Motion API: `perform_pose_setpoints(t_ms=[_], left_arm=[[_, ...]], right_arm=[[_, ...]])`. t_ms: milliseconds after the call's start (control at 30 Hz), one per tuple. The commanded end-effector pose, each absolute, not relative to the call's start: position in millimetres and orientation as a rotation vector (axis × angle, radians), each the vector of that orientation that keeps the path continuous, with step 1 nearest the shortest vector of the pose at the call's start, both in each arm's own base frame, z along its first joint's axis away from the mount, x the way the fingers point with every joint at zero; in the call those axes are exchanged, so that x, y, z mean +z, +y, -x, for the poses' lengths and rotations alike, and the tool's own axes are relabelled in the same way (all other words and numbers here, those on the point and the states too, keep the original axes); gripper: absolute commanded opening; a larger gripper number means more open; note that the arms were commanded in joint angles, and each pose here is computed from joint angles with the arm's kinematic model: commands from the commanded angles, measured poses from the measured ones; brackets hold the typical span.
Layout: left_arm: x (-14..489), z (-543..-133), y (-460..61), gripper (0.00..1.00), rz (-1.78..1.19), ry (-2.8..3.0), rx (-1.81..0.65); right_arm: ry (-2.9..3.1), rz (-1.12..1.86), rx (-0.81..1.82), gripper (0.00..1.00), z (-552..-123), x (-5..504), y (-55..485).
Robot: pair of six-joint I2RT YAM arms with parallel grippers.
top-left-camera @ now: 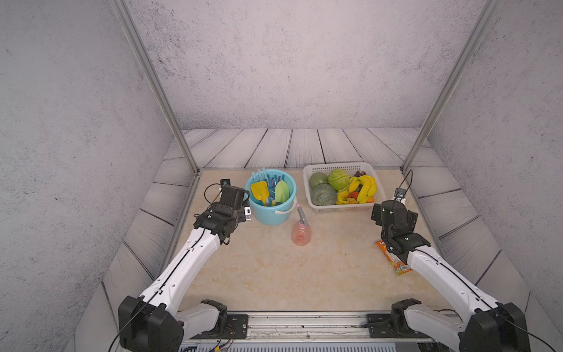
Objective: Organize the gardening tools
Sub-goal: Reset both arms
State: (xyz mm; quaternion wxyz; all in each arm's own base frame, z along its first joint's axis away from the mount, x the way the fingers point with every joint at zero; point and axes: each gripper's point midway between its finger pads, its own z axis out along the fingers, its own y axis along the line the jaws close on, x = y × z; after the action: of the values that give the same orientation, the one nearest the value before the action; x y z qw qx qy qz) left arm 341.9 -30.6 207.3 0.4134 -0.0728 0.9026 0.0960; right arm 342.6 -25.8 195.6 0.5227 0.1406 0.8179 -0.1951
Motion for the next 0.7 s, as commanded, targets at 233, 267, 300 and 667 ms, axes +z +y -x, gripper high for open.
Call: perform_pose_setpoints(t_ms=[233,267,300,667], left_arm=[[137,-379,30,0.99,0.196,2.114,0.46],[132,-383,30,0.99,0.178,2.093,0.465],[128,-385,31,1.0,0.173,2.077,0.466],[105,-393,18,0.93,0.098,1.884,0.272]], right_arm=[[1.887,-0.429,-0.625,0.99,-357,142,-55],[1.87,-0.422,-0.625,0.99,-359,138,-55],[1.875,-0.381,-0.59,0.99,-365,134,-49],[1.948,-0.225,-0.34,0.99,-397,102,-34]])
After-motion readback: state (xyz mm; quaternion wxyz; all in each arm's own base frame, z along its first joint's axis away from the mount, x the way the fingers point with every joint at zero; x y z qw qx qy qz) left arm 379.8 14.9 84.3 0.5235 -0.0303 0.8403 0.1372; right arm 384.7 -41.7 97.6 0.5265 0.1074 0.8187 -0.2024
